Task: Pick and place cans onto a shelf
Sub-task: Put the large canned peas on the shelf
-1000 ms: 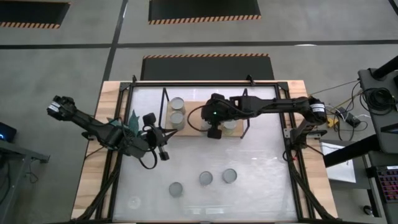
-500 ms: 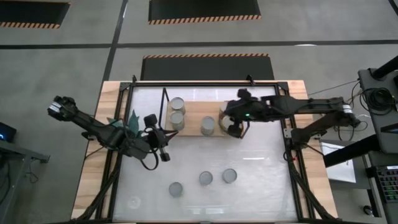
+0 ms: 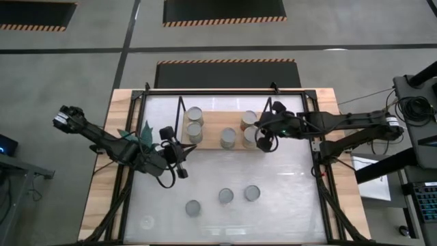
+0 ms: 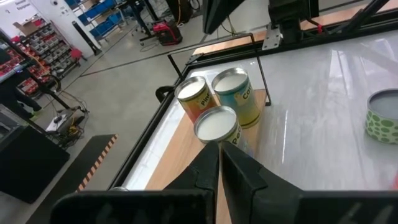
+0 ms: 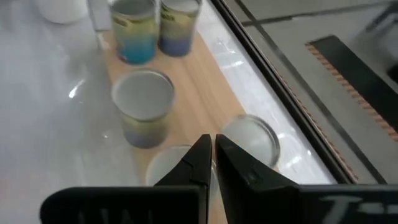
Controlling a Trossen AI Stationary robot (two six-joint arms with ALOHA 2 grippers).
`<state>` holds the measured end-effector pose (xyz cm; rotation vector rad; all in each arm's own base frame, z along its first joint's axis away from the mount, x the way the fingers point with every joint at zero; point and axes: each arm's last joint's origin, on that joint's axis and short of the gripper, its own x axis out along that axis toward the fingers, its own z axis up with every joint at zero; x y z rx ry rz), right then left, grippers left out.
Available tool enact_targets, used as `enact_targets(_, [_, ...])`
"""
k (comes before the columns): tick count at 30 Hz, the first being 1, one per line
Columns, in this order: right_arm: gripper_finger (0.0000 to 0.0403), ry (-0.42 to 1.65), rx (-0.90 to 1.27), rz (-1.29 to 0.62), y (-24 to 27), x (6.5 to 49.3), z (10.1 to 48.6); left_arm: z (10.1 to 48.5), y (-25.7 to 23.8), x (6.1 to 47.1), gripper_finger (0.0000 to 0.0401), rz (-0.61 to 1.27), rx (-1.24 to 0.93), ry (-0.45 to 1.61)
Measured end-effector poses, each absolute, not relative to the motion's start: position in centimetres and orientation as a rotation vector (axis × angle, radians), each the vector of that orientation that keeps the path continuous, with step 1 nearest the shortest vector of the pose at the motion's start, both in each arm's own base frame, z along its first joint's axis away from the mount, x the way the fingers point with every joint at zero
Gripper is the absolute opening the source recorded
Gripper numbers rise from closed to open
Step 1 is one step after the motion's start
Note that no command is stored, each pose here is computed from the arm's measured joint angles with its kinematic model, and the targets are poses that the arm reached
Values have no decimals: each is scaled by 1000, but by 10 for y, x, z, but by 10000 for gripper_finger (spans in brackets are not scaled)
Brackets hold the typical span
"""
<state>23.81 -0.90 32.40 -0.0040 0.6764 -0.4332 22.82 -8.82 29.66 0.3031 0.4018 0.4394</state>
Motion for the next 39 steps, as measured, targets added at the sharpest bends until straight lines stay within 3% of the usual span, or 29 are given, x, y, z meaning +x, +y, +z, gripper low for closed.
enact_targets(10, [13,756,71,-508,-32,255,317,297,-88,228,0,441,302,401])
enact_targets(21, [13,1085,121,-407,-36,284,292,297,-88,228,0,440,303,401])
enact_targets(39, [13,1152,72,-425,-38,294,275,297,-88,228,0,441,303,401])
